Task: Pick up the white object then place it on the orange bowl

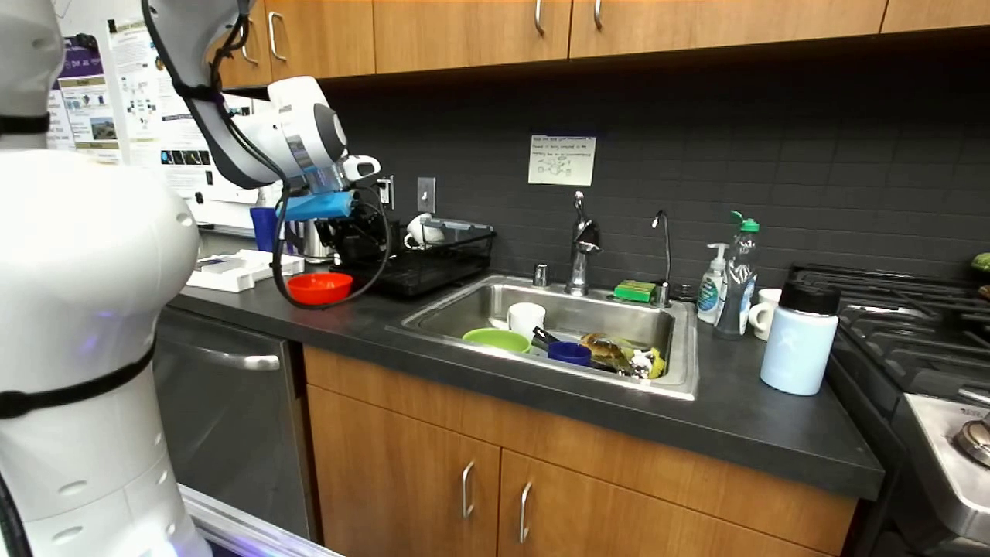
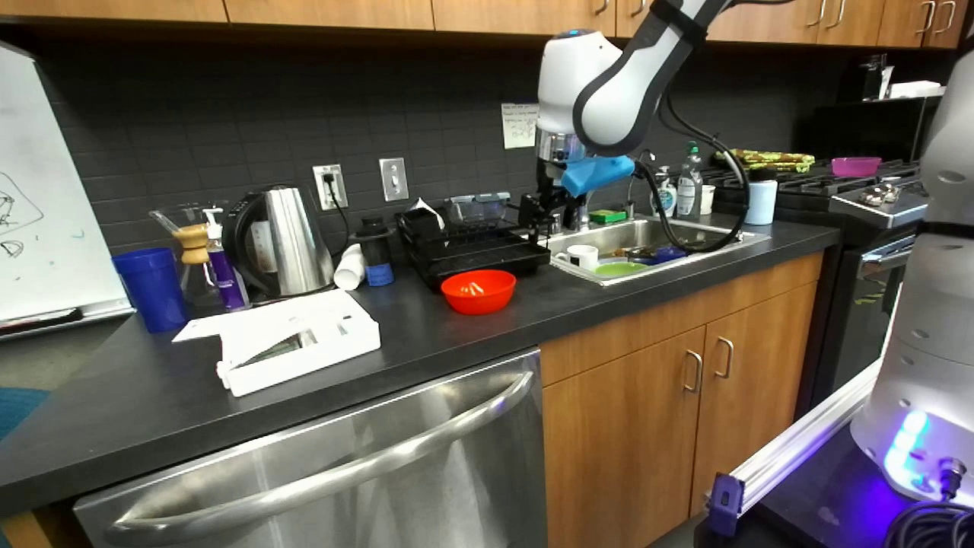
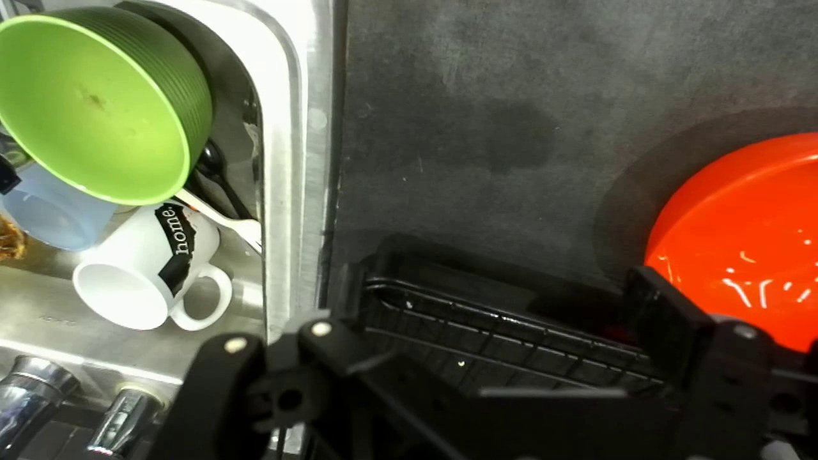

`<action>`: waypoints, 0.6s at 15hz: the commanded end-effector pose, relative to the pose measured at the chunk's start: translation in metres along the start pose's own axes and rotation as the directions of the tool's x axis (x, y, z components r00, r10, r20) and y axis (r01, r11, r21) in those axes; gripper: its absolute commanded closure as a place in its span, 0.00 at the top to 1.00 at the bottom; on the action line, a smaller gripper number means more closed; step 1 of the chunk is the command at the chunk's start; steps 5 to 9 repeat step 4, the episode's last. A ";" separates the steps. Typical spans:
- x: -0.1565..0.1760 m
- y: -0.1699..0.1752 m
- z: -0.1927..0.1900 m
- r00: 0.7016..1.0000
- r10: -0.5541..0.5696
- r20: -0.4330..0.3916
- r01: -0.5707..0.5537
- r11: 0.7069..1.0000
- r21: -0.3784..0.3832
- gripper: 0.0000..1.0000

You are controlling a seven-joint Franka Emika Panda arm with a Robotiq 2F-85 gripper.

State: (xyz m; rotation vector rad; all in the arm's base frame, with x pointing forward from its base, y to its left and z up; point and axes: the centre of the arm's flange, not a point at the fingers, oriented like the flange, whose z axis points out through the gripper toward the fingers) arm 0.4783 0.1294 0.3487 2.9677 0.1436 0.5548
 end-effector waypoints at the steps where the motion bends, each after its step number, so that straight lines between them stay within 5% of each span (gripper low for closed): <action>1: 0.000 0.000 0.000 1.000 0.000 0.000 0.000 1.000 0.000 1.00; 9: -0.001 0.000 0.000 1.000 0.000 0.002 0.000 1.000 0.000 1.00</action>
